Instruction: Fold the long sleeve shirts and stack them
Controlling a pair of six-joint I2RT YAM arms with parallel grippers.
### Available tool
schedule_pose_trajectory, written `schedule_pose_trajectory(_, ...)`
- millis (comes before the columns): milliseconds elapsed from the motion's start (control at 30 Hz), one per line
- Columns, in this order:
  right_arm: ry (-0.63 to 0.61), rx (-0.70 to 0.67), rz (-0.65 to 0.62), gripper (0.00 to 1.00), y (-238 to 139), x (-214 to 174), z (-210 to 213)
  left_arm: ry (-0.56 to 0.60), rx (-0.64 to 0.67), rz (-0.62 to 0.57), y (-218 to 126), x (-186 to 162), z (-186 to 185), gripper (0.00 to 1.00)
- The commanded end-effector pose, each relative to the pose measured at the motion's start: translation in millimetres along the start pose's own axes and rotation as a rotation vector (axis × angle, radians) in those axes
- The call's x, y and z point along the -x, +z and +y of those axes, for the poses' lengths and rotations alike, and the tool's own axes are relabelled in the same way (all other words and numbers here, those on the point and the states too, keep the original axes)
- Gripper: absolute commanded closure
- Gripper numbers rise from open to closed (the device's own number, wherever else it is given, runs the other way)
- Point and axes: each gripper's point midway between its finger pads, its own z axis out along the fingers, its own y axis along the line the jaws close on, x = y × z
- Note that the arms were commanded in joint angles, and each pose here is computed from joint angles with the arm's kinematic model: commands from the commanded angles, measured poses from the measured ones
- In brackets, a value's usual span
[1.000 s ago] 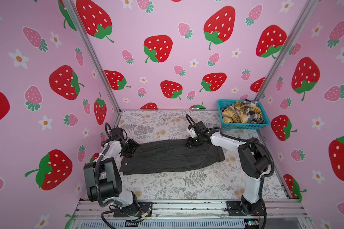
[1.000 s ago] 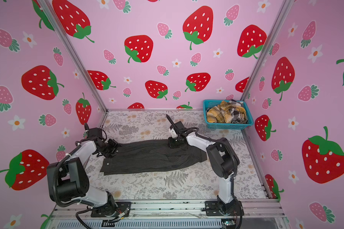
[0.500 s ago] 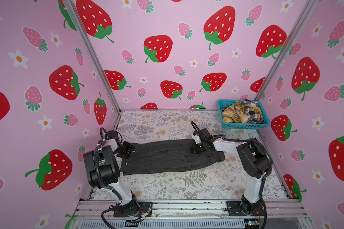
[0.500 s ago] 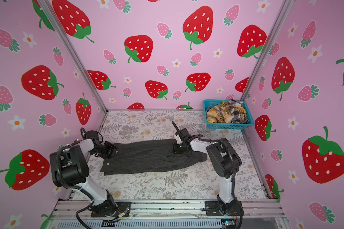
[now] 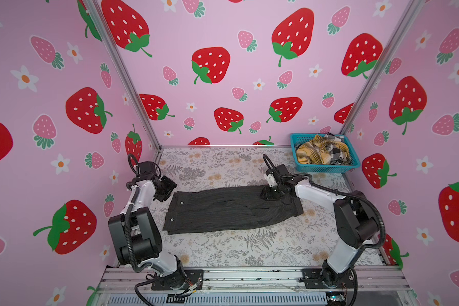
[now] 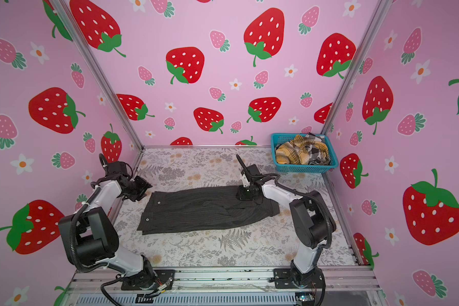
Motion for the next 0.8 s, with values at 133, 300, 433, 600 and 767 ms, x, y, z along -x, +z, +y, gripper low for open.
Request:
schedule_pose_trajectory(133,0.002,-0.128,0.06,0.58,-32,-63,-7,0.095,-0.017,0.174,38,-53,-29,0.8)
schedule_pose_trajectory(300,0.056,-0.06,0.113,0.6,-22,-107,7,0.055,0.014,0.257,71,-60,-17,0.92)
schedule_pose_trajectory(433,0.113,-0.059,0.16,0.62,5,-112,4,0.039,0.057,0.29,88,-63,-2,0.96)
schedule_pose_trajectory(600,0.193,-0.199,0.162,0.67,47,-77,-47,0.0,0.138,0.307,94,-67,28,1.0)
schedule_pose_trajectory(767,0.179,-0.274,0.033,0.66,57,41,-84,0.007,0.144,0.328,83,-94,36,1.0)
